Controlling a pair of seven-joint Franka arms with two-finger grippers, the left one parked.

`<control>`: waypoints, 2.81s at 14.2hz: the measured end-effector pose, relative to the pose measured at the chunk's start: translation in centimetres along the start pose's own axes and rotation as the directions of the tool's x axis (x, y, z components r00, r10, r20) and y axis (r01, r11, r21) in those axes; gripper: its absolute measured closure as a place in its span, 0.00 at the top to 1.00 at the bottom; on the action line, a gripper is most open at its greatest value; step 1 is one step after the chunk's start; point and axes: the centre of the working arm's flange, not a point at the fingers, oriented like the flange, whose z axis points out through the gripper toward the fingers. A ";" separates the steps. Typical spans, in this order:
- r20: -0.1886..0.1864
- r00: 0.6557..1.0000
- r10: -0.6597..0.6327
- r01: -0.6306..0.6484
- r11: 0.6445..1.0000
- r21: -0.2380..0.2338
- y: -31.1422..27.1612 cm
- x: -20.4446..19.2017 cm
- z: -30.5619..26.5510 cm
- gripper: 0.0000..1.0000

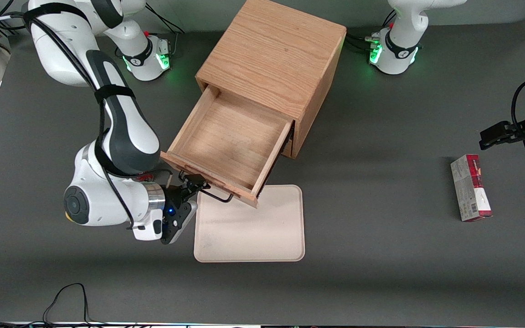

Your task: Open upper drawer

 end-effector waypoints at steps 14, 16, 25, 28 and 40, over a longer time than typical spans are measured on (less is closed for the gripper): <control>-0.064 0.993 0.100 -0.099 0.995 0.012 3.6 -2.2 -6.7 1.00; -0.060 0.989 0.134 -0.133 0.991 0.018 3.7 -3.5 -9.8 1.00; 0.067 0.936 0.345 -0.331 0.930 -0.158 4.4 -17.7 -21.3 1.00; 0.057 0.913 0.403 -0.376 0.888 -0.264 4.2 -23.6 -22.6 1.00; -0.044 0.793 0.608 -0.585 0.739 -0.335 2.0 -28.0 -22.9 1.00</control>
